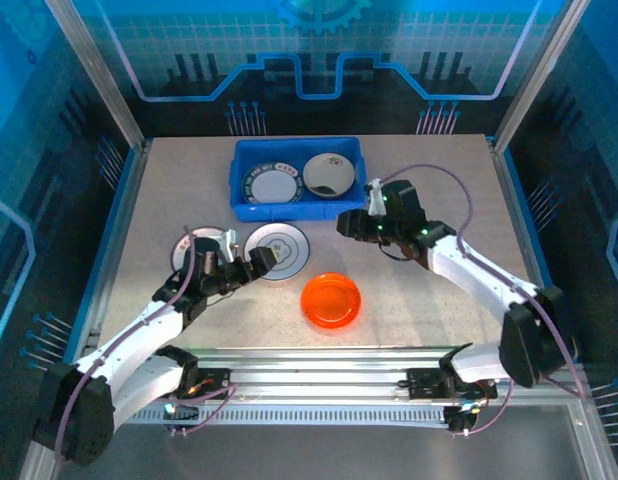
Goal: Place the plates into the plastic bin on the countertop
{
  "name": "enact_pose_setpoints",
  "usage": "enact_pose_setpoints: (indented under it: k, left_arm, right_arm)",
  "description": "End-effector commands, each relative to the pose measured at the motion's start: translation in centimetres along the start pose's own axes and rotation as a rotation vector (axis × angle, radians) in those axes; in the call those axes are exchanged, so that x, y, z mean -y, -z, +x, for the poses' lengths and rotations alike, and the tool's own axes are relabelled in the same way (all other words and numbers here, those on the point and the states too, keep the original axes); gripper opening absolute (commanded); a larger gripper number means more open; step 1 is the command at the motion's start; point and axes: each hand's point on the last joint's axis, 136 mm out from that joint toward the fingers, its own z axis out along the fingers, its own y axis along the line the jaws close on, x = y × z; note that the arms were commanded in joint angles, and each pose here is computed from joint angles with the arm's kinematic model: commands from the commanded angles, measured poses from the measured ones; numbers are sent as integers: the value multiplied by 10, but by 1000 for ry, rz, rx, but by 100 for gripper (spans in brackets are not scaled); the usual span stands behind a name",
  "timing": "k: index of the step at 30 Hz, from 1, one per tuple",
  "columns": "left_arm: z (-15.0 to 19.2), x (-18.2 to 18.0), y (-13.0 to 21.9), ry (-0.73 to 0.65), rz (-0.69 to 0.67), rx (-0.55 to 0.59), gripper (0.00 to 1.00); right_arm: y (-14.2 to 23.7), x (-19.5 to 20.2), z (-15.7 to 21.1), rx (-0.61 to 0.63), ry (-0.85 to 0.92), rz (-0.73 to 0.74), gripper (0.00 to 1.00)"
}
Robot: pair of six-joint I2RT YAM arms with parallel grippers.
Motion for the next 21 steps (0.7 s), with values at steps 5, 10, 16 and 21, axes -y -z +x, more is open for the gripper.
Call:
enact_pose_setpoints:
  k: [5, 10, 16, 21]
  left_arm:
    - [12, 15, -19, -88, -39, -62, 98]
    - [29, 24, -27, -144, -55, -134, 98]
    - [53, 26, -26, -222, -66, -216, 98]
    - [70, 20, -20, -232, -84, -270, 98]
  right_arm:
    - [25, 27, 55, -31, 11, 33, 41]
    - [37, 50, 90, -56, -38, 76, 41]
    - [51, 73, 124, -83, -90, 125, 42]
    - [53, 85, 149, -132, -153, 142, 48]
